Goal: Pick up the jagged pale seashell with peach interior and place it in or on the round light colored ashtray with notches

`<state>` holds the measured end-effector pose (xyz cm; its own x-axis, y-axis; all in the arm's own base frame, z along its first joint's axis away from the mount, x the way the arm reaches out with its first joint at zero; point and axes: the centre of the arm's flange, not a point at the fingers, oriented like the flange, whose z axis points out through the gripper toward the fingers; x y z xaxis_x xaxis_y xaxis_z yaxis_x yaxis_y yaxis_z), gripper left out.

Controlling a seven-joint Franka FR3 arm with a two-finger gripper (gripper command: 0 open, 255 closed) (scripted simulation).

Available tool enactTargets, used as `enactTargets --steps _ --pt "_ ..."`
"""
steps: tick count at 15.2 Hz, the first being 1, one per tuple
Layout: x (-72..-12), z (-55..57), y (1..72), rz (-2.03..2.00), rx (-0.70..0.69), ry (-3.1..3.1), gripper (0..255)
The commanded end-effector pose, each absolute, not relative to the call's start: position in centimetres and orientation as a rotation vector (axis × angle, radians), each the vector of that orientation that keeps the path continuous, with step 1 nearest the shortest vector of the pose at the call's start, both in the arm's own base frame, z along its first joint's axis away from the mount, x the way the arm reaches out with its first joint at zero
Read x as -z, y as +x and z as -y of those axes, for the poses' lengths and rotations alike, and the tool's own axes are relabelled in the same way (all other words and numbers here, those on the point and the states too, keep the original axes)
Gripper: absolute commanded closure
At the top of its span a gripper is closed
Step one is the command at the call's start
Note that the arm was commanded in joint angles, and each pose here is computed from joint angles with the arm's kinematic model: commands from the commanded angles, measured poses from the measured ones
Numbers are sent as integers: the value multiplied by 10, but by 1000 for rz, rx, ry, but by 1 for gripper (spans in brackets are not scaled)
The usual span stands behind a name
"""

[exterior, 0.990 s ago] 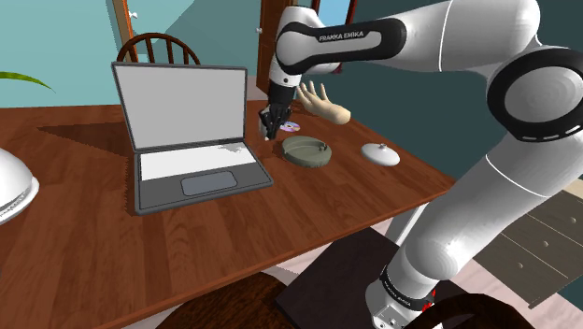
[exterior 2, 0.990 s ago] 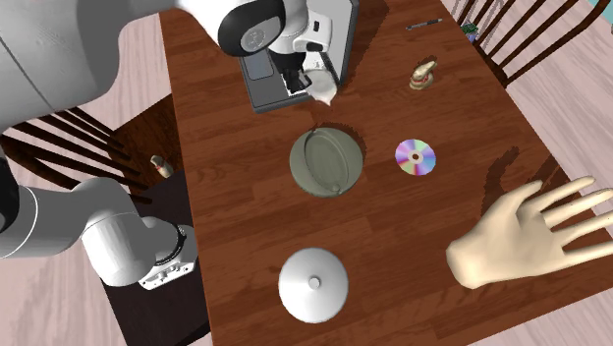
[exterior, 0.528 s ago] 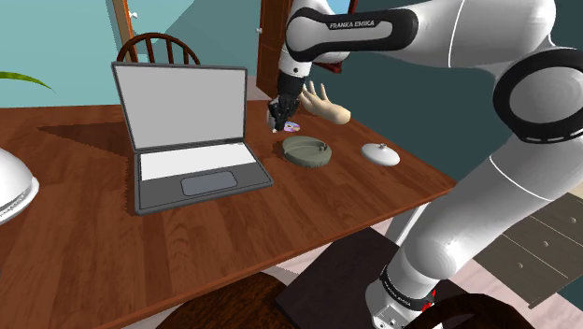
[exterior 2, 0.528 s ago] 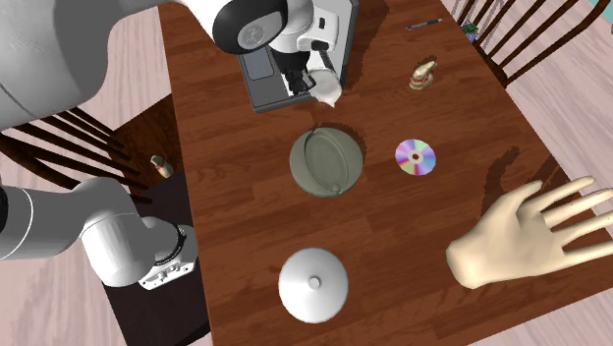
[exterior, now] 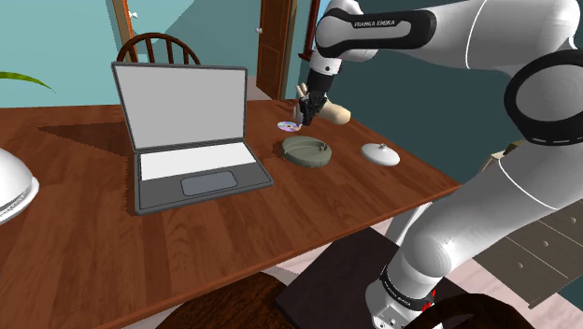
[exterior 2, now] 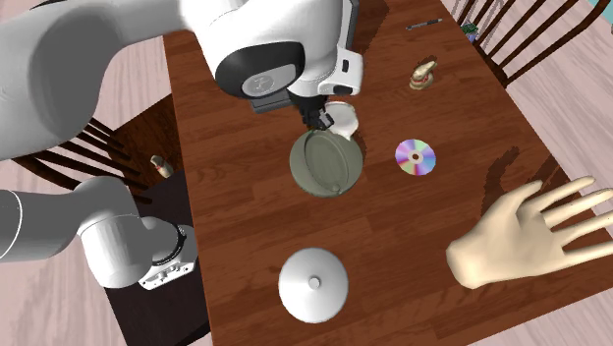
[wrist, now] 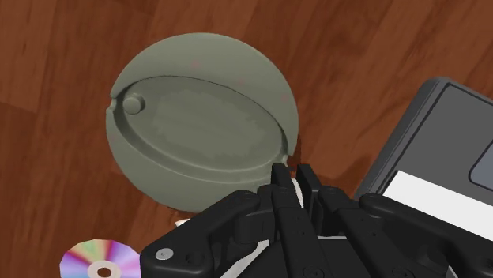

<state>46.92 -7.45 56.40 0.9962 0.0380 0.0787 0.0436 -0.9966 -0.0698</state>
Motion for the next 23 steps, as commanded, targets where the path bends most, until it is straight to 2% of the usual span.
enactTargets --steps 1,15,23 --pt "-563 92 463 65 119 -3067 255" --pt "-487 92 463 65 119 -3067 255" --pt "-487 92 463 65 119 -3067 255"
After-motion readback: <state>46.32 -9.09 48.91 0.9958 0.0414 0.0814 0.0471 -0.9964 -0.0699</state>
